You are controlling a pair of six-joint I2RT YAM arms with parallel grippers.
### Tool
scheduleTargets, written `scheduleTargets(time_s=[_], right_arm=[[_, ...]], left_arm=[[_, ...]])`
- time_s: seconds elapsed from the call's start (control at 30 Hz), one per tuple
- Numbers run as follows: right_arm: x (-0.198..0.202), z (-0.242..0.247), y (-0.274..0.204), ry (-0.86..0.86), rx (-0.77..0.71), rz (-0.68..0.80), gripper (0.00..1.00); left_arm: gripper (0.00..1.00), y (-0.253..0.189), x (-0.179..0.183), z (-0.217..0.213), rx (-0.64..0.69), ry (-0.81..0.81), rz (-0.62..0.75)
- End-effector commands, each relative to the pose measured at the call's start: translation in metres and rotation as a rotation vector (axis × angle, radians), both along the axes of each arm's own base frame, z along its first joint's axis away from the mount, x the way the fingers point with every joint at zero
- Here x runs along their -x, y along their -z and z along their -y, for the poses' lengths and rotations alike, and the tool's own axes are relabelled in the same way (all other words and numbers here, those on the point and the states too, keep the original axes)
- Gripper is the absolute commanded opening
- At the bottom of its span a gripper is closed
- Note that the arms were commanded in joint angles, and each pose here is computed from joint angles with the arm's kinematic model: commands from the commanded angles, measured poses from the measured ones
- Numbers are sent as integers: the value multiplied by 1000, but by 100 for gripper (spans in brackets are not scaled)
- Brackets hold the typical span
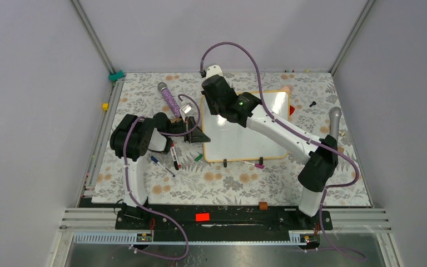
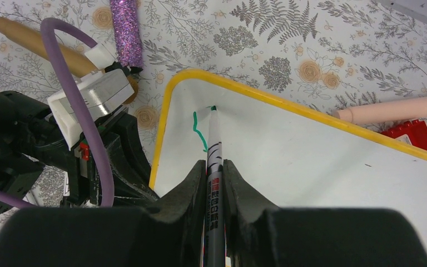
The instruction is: Write a sentence on the whiteboard
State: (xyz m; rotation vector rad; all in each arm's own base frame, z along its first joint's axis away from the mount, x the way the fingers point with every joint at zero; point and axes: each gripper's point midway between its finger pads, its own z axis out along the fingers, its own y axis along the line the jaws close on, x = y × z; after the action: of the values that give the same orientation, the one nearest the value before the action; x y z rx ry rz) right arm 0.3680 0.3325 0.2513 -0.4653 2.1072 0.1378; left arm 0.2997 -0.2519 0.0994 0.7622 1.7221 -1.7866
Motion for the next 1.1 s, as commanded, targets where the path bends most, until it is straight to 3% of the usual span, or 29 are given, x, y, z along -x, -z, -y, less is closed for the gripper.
scheduleTargets(time_s=[0.0,1.07], right_arm=[[-5,0,-17,23,2,50,0],[3,-18,-5,-80,-13,-15,0]], left_arm=[[0,3,20,-7,-13,116,5],[0,2,21,-6,-13,123,12]])
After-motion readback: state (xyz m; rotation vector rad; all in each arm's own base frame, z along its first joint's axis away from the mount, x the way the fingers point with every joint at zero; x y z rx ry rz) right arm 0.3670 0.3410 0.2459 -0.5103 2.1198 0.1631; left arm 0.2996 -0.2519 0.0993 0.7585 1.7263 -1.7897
